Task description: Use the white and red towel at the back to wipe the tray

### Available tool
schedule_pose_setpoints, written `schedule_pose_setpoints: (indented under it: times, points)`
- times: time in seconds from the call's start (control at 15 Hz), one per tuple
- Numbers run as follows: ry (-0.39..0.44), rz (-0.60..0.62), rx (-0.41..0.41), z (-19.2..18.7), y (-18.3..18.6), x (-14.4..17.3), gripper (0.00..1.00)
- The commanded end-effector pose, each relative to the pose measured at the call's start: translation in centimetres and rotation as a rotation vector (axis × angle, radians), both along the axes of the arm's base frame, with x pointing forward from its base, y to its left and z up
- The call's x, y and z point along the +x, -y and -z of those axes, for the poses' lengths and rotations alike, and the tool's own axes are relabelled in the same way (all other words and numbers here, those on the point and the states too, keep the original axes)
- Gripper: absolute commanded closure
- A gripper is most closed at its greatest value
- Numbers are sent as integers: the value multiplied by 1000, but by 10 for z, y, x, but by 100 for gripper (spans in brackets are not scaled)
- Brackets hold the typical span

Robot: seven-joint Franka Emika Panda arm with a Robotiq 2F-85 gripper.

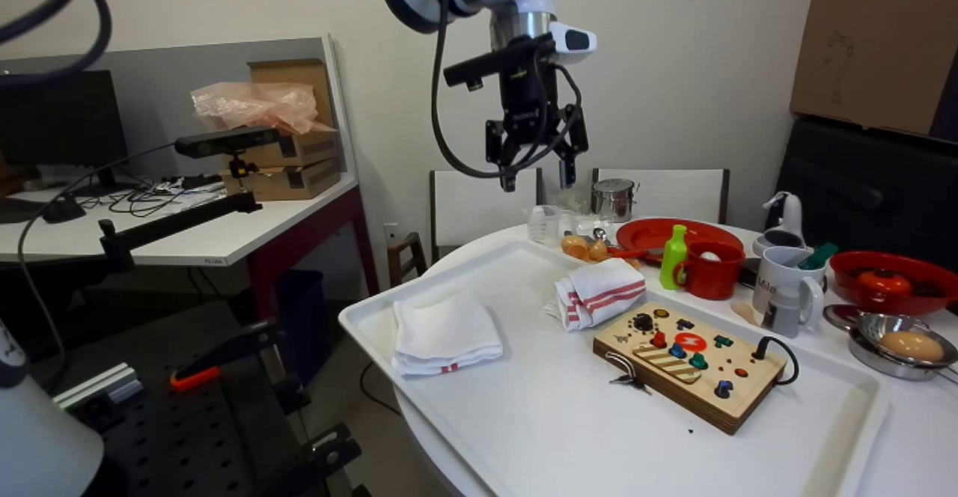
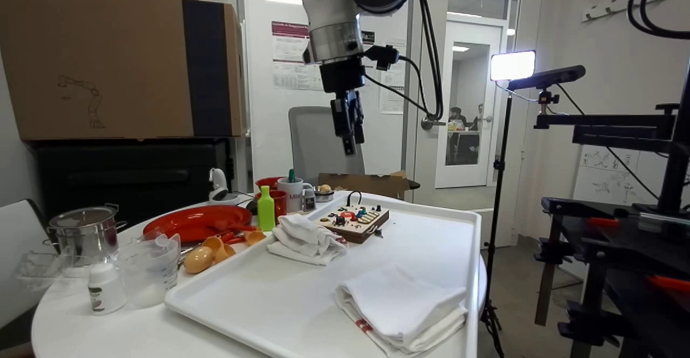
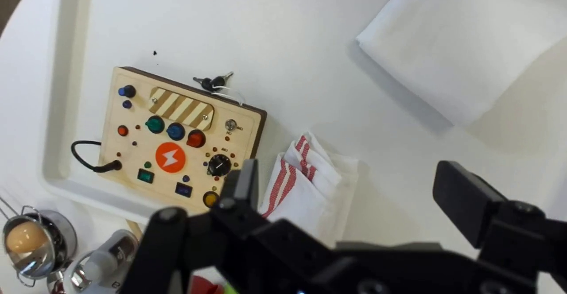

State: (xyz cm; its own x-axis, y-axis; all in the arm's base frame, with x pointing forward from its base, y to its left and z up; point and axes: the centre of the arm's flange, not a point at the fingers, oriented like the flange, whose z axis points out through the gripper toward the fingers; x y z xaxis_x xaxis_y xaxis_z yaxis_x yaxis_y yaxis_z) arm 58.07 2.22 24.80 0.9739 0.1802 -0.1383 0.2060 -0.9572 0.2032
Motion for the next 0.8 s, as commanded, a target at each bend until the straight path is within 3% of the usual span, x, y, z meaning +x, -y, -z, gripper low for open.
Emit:
schedule_pose_setpoints:
  times: [0.0,0.4,0.47,0.53,0.73]
  points:
    - [11,135,-49,32,2,51,0]
    - [-80,207,-92,84,13,91,0]
    - [-113,208,-76,92,15,91,0]
    - [-70,191,-79,78,15,64,0]
    - [-97,201,-83,95,16,71,0]
